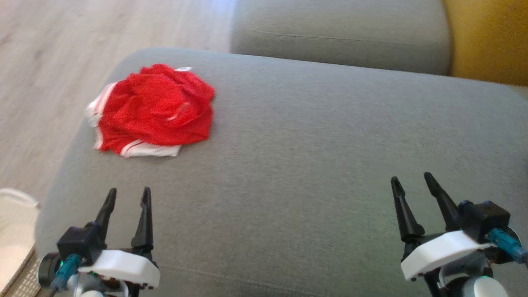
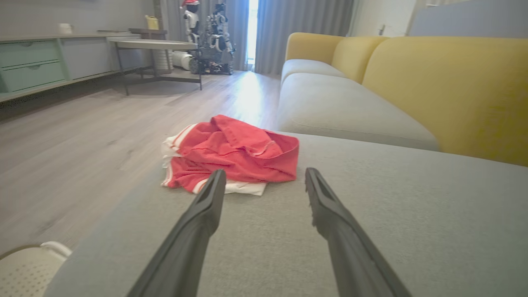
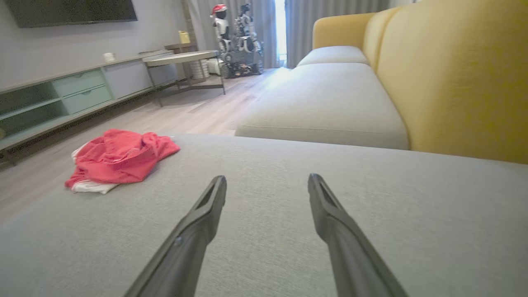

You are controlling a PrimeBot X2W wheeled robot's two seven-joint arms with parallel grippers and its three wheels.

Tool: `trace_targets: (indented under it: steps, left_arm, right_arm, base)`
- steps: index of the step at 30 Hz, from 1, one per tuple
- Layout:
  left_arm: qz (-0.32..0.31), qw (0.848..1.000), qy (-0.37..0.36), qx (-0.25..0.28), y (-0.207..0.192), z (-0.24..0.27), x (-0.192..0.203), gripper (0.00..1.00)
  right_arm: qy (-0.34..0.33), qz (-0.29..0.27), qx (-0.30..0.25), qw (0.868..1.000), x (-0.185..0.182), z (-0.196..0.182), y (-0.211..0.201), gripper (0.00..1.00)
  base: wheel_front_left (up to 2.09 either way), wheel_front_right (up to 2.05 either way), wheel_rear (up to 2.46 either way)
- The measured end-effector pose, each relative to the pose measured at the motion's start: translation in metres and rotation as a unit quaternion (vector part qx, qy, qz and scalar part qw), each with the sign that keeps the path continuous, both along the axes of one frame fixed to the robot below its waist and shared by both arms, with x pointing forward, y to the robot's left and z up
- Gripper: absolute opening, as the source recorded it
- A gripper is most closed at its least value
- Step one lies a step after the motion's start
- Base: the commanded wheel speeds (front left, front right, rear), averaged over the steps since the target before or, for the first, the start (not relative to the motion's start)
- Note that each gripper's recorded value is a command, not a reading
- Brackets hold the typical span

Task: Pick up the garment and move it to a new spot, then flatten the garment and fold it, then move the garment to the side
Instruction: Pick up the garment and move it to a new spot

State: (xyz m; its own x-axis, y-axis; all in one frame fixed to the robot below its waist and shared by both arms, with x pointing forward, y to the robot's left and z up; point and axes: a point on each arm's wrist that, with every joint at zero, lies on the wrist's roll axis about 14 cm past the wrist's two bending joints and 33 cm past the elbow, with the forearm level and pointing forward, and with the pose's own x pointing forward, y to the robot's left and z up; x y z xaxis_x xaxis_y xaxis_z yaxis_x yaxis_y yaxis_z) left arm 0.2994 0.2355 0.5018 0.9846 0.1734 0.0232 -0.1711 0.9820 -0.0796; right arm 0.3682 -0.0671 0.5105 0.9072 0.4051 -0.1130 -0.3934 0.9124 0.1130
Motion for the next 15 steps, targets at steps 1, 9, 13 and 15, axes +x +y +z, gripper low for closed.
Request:
trace_targets:
  steps: [1,9,13,15]
  left_arm:
    - [0.012,1.000,-0.001,0.001,0.007,0.000,-0.005,1.00]
    - [0.077,0.997,-0.001,-0.002,0.040,0.000,-0.038,1.00]
    - [0.107,0.994,0.000,-0.001,0.053,-0.001,-0.054,1.00]
    - [0.116,0.993,-0.001,-0.005,0.057,-0.001,-0.059,1.00]
  right_arm:
    - [0.000,0.012,0.000,1.000,0.001,0.000,0.008,1.00]
    - [-0.002,0.081,0.000,0.997,0.003,0.002,0.055,1.00]
    - [0.000,0.111,-0.002,0.994,0.002,0.000,0.074,1.00]
    - [0.001,0.119,-0.002,0.993,0.002,0.000,0.080,1.00]
  base:
    - [0.00,0.00,0.00]
    - [0.00,0.00,0.00]
    - [0.00,0.00,0.00]
    - [0.00,0.00,0.00]
